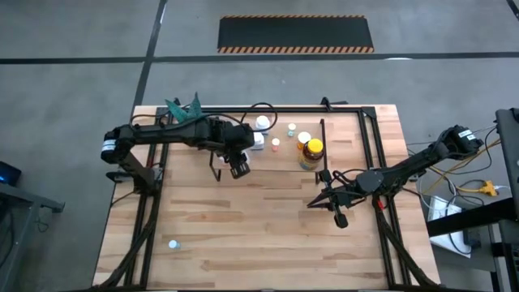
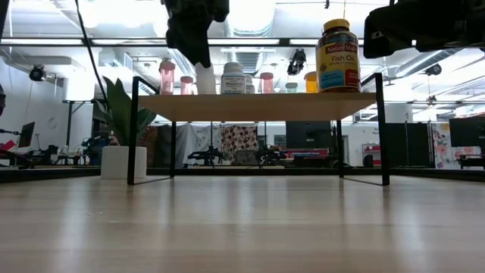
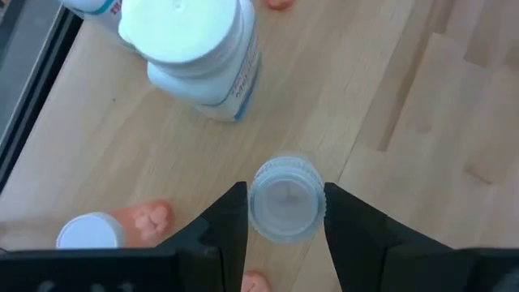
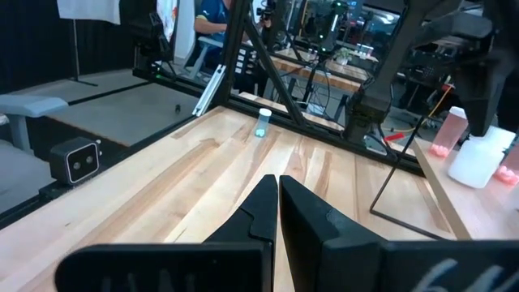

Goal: Pick and place medicine bottles onto shelf by color
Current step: Put the white pill bottle on the shelf, then put the blue pill bottle on the shelf

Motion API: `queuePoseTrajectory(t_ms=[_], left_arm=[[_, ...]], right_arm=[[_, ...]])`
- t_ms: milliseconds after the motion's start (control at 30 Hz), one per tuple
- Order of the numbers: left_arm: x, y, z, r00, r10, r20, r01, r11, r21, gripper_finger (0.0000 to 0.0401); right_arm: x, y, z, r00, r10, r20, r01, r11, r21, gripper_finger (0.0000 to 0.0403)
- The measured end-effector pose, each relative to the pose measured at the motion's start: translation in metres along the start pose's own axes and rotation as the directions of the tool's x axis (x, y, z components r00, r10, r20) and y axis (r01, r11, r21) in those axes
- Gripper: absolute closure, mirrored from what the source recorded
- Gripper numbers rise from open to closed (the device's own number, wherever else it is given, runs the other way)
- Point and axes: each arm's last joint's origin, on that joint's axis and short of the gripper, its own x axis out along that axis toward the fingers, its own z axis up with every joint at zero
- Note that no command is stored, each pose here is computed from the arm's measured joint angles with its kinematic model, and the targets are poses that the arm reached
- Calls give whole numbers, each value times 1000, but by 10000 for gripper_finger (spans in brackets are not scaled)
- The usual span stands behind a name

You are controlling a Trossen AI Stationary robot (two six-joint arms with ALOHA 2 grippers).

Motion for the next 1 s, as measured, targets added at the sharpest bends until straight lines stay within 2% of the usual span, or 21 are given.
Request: queuePoseTrajectory(t_ms=[267, 533, 700, 900, 1000], left_arm=[[0, 0, 0, 1000, 3, 2, -3, 1000, -1, 277], [1, 0, 1, 1000, 1, 10, -1, 1000, -2, 223], [-2, 0, 2, 1000, -1, 20, 2, 1000, -2, 207], [-25, 3, 2, 999, -30, 34, 30, 1000, -7, 205], [-46, 4, 1, 994, -103, 39, 106, 991, -84, 205]], right_arm=[[0, 0, 0, 1000, 0, -1, 0, 1000, 0, 394], [0, 0, 0, 1000, 0, -1, 0, 1000, 3, 394], [0, 0, 0, 1000, 0, -1, 0, 1000, 10, 394], [0, 0, 0, 1000, 0, -1, 0, 1000, 10, 394], [0, 0, 0, 1000, 0, 0, 0, 1000, 15, 394]])
